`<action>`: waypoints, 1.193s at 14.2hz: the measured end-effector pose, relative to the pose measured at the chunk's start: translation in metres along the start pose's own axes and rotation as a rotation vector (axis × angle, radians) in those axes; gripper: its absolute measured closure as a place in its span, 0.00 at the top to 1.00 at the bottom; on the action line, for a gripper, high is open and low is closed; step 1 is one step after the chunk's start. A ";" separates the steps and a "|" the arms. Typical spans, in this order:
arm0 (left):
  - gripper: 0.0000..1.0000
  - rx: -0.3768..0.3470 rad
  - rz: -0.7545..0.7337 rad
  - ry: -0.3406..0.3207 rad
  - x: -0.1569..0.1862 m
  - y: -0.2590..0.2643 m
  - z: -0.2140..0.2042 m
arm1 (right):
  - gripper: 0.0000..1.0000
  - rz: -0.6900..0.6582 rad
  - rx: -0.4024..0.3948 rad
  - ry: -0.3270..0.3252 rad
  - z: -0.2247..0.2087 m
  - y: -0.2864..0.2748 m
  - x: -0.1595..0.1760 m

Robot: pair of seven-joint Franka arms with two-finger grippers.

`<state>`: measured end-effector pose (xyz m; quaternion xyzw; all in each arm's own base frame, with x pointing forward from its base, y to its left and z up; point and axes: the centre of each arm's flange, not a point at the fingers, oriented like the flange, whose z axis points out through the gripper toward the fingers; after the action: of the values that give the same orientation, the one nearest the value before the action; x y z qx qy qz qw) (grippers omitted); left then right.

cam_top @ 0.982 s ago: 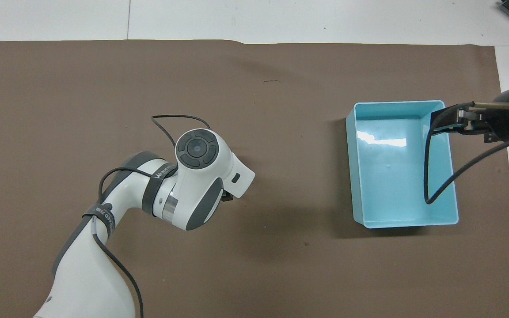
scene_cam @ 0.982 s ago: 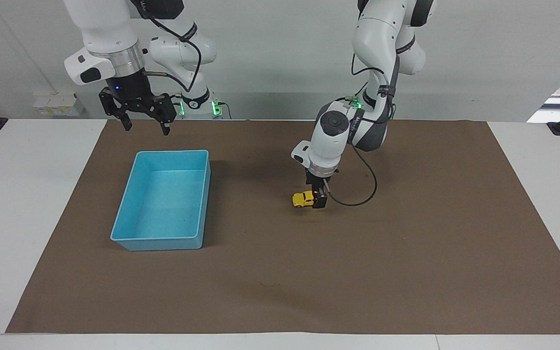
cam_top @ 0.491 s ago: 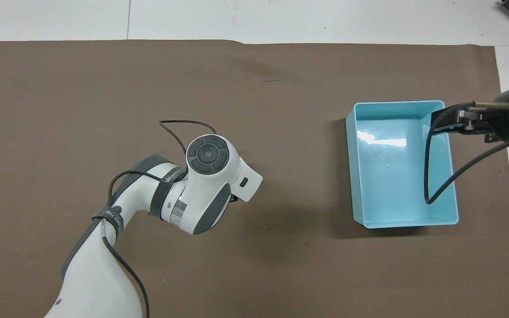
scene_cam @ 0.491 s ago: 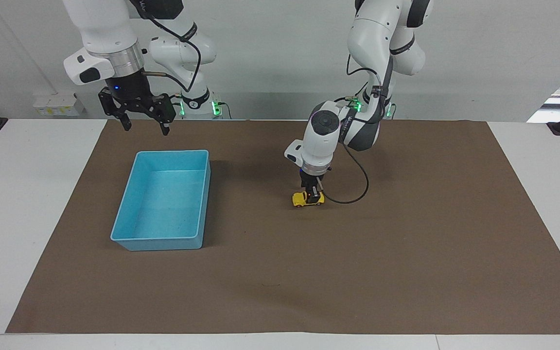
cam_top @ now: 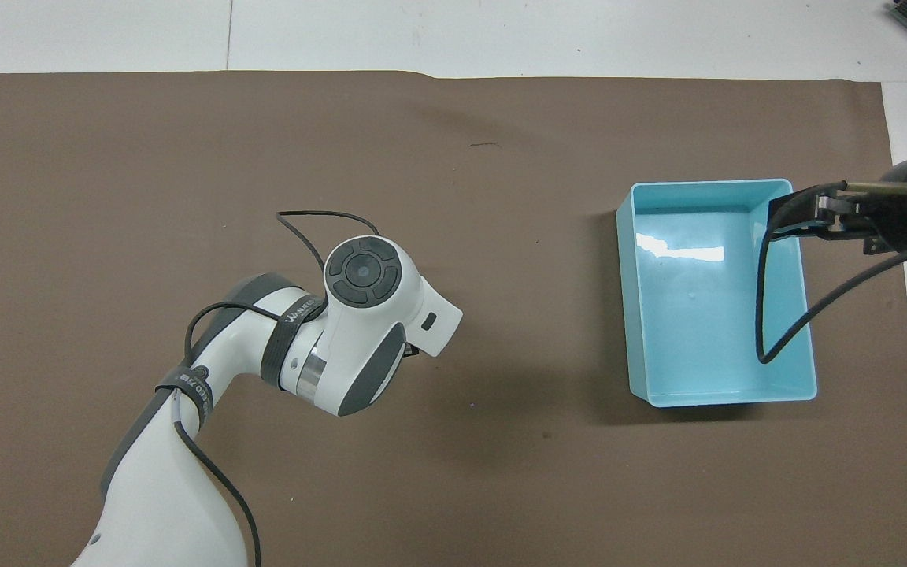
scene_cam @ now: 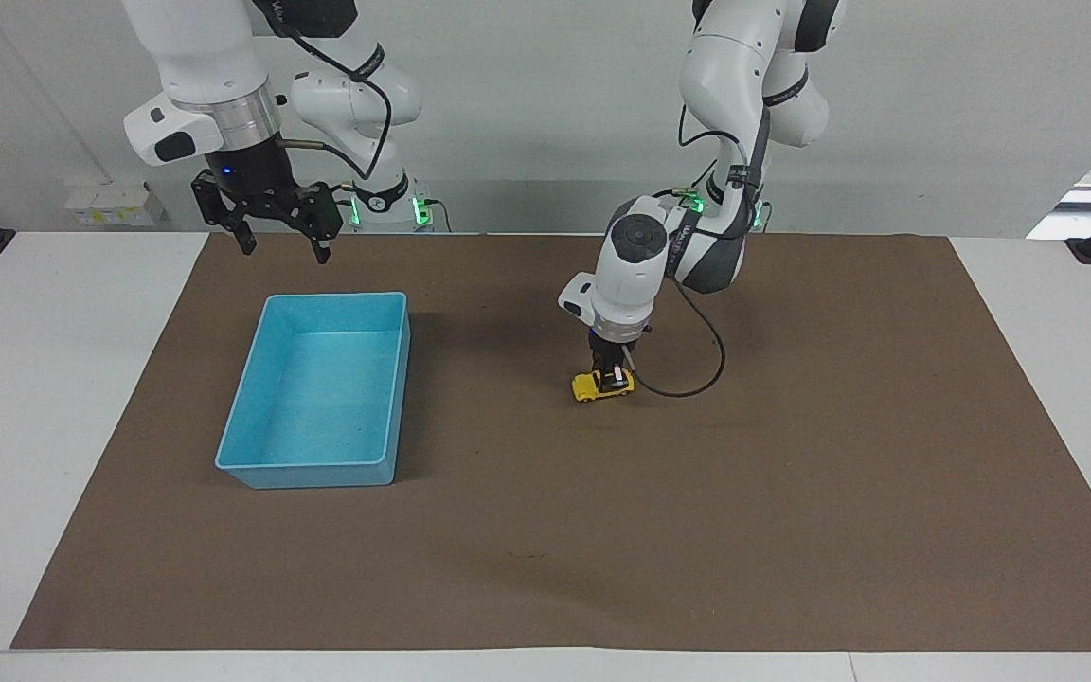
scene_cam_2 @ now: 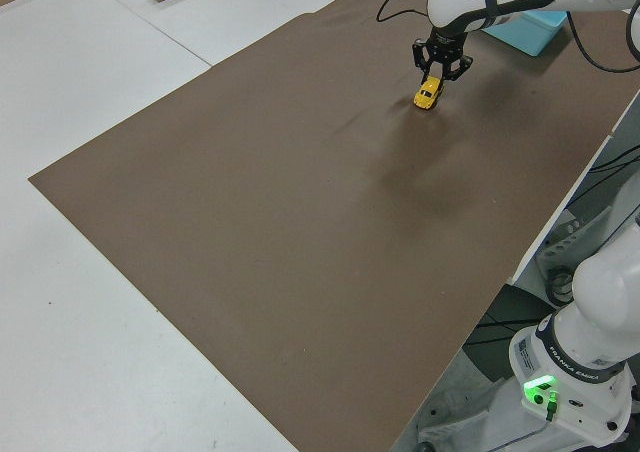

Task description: Wind up and store yellow beetle car

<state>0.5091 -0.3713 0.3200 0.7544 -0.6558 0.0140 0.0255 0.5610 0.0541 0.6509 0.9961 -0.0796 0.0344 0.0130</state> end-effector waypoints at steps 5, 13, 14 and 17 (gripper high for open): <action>0.38 -0.021 0.032 -0.015 -0.021 -0.009 -0.002 | 1.00 0.000 0.000 0.000 0.000 0.000 0.000; 0.38 -0.047 0.041 -0.031 -0.042 -0.020 -0.003 | 1.00 0.000 0.000 0.000 0.000 0.000 0.000; 0.38 -0.050 0.043 -0.032 -0.047 -0.022 -0.003 | 1.00 0.000 0.000 0.000 0.000 0.000 0.000; 0.38 -0.058 0.053 -0.034 -0.058 -0.027 -0.004 | 1.00 0.000 0.000 0.000 0.000 0.000 0.000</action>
<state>0.5277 -0.3101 0.3206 0.7358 -0.6760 -0.0172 0.0357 0.5611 0.0541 0.6509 0.9961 -0.0797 0.0344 0.0130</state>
